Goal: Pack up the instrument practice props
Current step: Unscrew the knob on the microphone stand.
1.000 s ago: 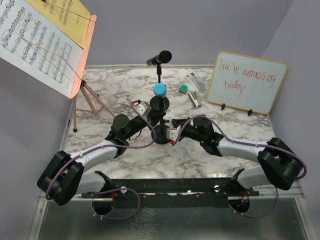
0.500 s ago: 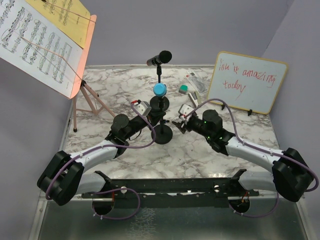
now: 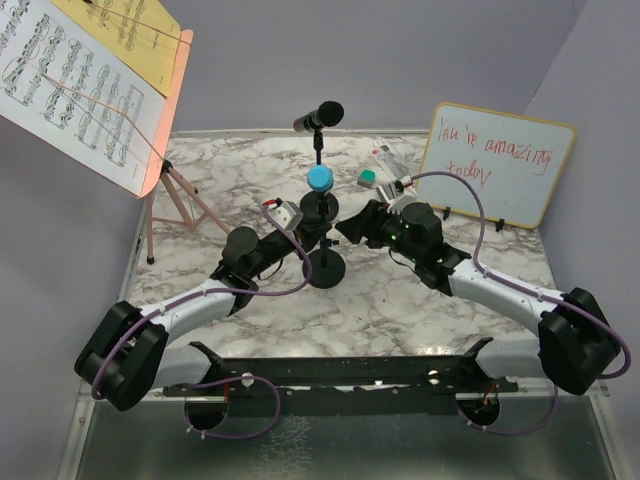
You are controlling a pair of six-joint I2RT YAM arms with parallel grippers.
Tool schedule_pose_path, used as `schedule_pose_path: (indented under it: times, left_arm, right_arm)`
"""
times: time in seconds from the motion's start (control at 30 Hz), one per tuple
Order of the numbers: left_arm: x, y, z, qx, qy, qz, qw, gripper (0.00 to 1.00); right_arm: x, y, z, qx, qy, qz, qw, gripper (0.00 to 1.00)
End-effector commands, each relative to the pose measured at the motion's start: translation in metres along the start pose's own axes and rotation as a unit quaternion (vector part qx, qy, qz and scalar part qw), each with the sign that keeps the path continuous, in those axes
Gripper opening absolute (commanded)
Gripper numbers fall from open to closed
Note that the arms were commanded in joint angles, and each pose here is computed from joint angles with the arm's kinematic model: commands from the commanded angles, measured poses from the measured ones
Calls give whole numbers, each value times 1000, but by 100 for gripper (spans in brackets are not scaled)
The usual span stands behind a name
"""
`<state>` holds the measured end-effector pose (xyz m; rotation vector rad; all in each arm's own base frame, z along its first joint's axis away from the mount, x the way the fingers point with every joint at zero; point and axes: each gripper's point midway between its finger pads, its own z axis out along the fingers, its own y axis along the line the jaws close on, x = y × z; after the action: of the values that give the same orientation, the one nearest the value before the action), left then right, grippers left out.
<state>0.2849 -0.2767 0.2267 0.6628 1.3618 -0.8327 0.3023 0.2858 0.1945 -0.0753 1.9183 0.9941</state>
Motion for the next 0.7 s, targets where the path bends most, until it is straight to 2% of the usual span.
schedule_pose_path:
  times: [0.0, 0.27, 0.67]
  left_arm:
    - [24, -3, -4, 13, 46, -9, 999, 0]
    - [23, -3, -4, 11, 45, -10, 999, 0]
    - [21, -3, -5, 9, 42, -11, 999, 0]
  right_arm:
    - [20, -15, 7, 75, 33, 190, 978, 69]
    - [52, -11, 15, 59, 91, 258, 960, 63]
    - [63, -6, 12, 26, 91, 316, 944, 46]
